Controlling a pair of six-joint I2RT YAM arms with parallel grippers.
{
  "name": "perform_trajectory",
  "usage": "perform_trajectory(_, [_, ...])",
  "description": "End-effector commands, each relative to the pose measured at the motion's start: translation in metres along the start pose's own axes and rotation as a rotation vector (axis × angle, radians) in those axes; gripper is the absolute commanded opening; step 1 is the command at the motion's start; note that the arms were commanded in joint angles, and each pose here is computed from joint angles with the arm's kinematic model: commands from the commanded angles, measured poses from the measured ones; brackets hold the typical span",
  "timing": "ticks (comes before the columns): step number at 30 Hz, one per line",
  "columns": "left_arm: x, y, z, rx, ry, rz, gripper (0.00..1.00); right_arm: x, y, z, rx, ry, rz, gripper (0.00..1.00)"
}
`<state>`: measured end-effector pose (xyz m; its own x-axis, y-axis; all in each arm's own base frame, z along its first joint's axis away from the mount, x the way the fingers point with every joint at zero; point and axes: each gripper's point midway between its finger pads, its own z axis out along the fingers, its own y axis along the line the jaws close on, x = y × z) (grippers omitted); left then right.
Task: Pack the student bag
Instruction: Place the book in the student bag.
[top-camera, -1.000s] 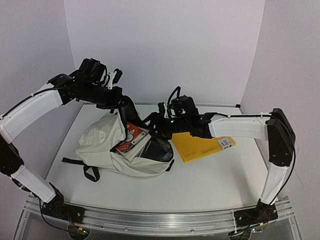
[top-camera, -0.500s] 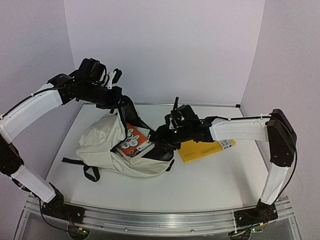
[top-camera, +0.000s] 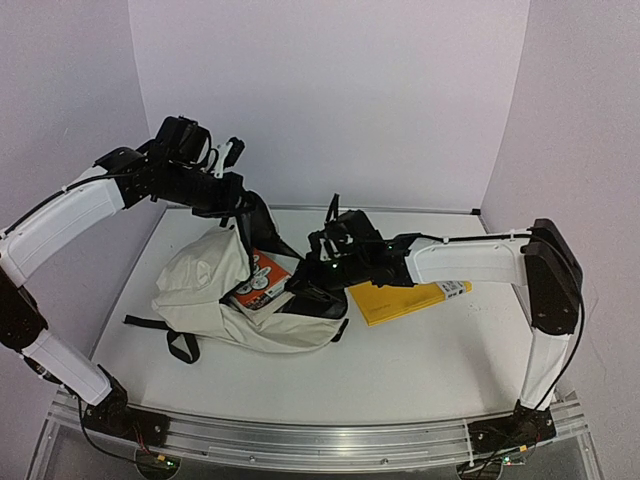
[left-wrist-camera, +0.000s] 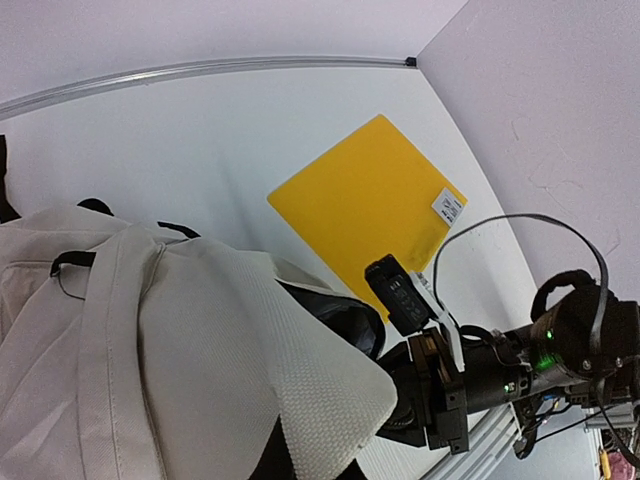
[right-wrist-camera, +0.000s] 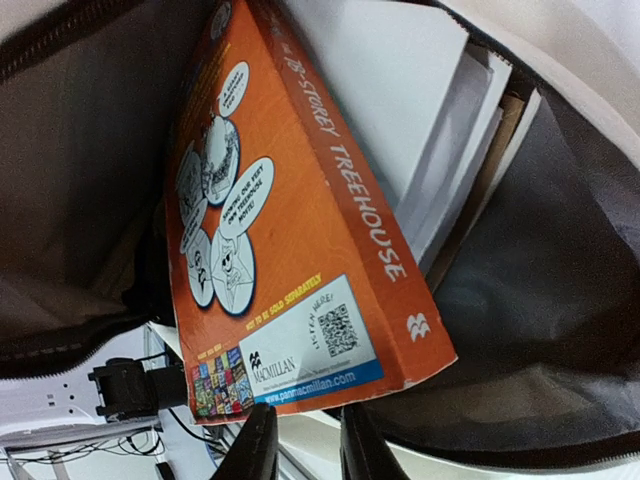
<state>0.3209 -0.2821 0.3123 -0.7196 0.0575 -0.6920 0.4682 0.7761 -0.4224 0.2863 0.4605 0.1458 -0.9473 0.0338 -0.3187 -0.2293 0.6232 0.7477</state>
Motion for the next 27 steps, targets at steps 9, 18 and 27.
perform_trajectory(9, [-0.021,-0.070,-0.023,0.364,-0.073,0.187,0.00,-0.067,0.054,0.033,-0.111,-0.182,-0.122,0.11])
perform_trajectory(18, [-0.028,-0.093,-0.037,0.487,-0.114,0.264,0.00,-0.098,0.058,0.035,-0.067,-0.309,-0.199,0.12])
perform_trajectory(27, [-0.044,-0.081,-0.013,0.419,-0.132,0.227,0.00,-0.088,0.076,0.054,-0.201,-0.244,-0.202,0.11])
